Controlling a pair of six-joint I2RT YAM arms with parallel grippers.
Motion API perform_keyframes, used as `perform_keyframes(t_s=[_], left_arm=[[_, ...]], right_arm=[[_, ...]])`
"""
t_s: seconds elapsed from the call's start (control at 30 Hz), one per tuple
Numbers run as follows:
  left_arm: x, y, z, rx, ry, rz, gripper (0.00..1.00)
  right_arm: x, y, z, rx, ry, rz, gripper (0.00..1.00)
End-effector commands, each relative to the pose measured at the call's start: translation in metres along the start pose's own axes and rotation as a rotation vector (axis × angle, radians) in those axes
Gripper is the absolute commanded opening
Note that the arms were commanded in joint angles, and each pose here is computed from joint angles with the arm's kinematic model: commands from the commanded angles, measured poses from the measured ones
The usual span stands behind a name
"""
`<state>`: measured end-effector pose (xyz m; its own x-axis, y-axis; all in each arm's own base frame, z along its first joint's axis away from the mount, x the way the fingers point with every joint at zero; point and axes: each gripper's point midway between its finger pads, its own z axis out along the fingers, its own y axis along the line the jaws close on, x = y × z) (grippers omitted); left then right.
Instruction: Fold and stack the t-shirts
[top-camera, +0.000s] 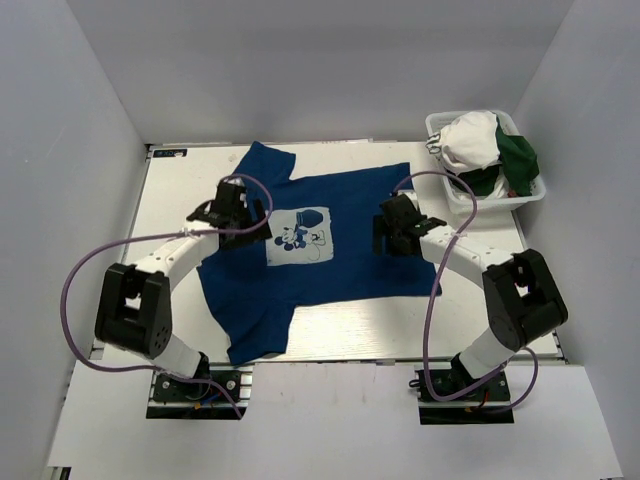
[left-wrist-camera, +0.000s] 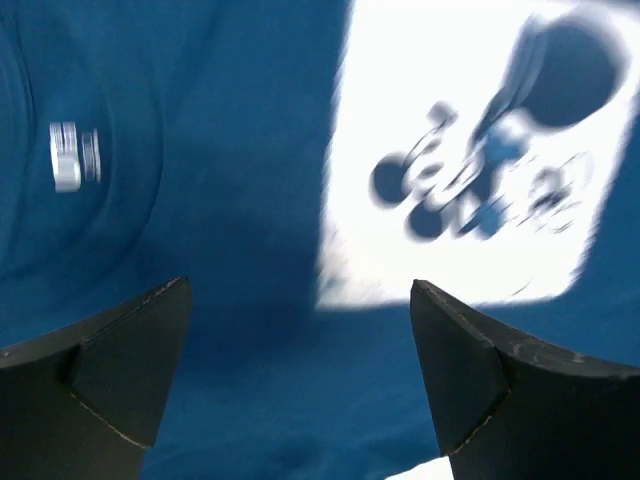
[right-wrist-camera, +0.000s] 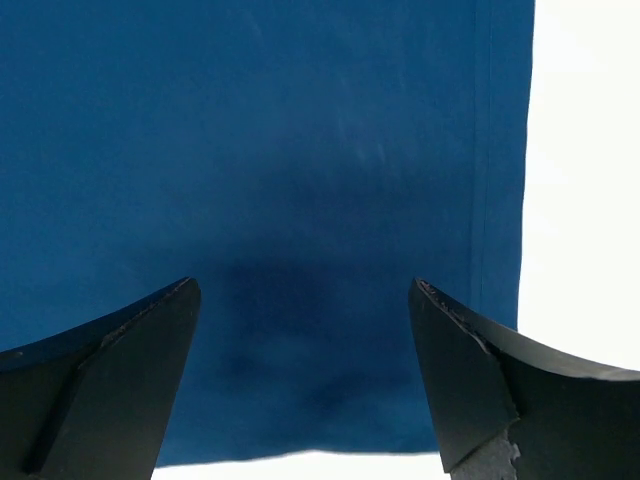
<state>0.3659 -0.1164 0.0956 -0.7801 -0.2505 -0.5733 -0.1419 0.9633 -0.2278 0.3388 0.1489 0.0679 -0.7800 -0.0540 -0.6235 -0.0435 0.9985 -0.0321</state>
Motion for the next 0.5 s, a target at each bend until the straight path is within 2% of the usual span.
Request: perform_keyframes(t_s=[0.0, 0.1, 0.13, 0.17, 0.2, 0.3, 0.47], left_arm=[[0.001, -0.009, -0.009, 0.082, -0.077, -0.038, 1.00], [-0.004, 0.002, 0.002, -0.001, -0.075, -0.051, 1.00], [-0.007, 0.012, 0.024, -0.075, -0.060, -0.062, 1.00], [-0.007, 0.012, 0.024, -0.076, -0.060, -0.062, 1.00], [0.000, 0.016, 0.042, -0.108, -0.032, -0.057, 1.00], [-0.016, 0.016, 0.064, -0.114, -0.029, -0.076, 1.00], [-0.025, 0.013, 0.120, -0.104, 0.049, -0.103, 1.00]], right_arm=[[-0.005, 0.001, 0.002, -0.010, -0.031, 0.089, 0.90], [-0.004, 0.000, 0.016, 0.012, -0.007, 0.093, 0.90], [-0.002, -0.003, 0.030, 0.032, 0.014, 0.099, 0.90], [-0.002, -0.003, 0.030, 0.033, 0.015, 0.099, 0.90], [-0.002, -0.003, 0.033, 0.036, 0.017, 0.105, 0.90], [0.000, -0.006, 0.054, 0.047, 0.056, 0.102, 0.90], [-0.024, -0.005, 0.079, 0.015, 0.061, 0.109, 0.90]])
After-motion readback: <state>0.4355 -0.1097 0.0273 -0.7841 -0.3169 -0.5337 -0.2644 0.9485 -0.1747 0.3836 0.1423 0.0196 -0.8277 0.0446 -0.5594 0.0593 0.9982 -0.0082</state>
